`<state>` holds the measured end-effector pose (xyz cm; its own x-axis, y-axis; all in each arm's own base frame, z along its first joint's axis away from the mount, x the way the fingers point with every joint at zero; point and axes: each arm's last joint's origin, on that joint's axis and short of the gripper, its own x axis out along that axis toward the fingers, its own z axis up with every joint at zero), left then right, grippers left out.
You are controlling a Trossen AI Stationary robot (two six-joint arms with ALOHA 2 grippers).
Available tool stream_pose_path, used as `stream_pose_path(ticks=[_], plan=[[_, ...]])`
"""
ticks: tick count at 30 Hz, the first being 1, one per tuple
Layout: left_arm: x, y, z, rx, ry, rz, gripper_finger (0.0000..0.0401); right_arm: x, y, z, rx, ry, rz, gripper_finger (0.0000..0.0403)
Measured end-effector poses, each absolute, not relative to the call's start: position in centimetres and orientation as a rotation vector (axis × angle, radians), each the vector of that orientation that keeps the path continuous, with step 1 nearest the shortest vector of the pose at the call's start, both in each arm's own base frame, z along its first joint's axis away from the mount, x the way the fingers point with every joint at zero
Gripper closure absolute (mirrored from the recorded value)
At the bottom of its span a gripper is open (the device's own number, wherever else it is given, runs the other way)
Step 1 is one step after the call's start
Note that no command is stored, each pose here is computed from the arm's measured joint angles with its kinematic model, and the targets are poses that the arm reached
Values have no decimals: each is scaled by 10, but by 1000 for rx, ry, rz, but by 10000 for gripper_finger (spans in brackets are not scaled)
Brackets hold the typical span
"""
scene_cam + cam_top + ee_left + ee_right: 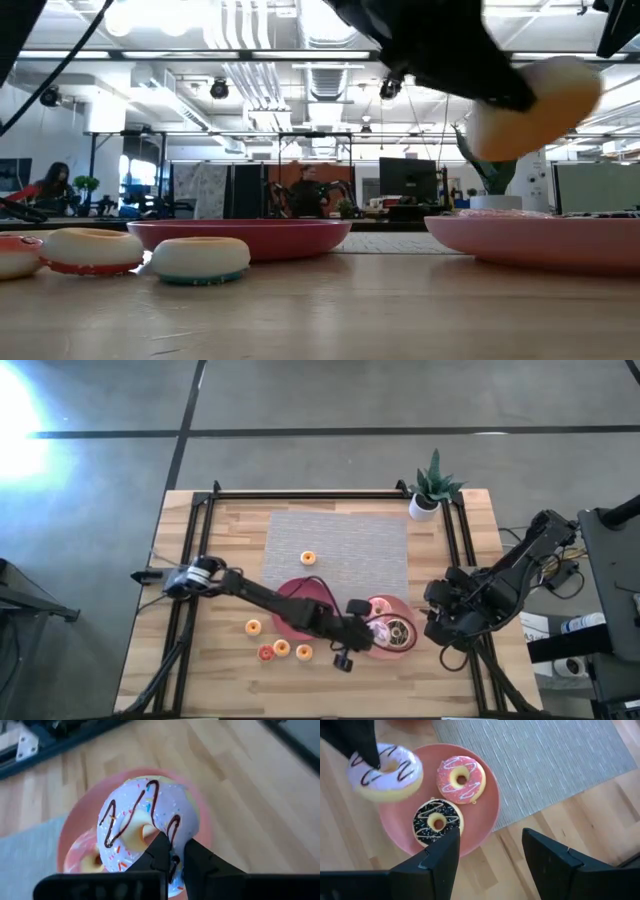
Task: Pick & Place donuts
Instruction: Put the big purple donut on the light pink plate
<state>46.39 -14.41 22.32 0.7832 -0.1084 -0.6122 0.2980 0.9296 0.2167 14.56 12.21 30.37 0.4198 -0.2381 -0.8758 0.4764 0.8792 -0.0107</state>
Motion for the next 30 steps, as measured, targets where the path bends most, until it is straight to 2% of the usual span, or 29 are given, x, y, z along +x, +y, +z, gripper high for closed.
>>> stream_pose_path(ticks=[9,13,20,30], plan=[[484,-145,185,271,695,-190,393,146,121,302,241,1032,-465,197],[485,-141,175,228,751,-165,379,146,121,302,243,1032,-468,197],[481,-139,173,160,821,-124,346,146,121,301,243,1032,-470,197],[487,-140,197,132,790,-76,286,146,121,301,244,1033,-469,197]])
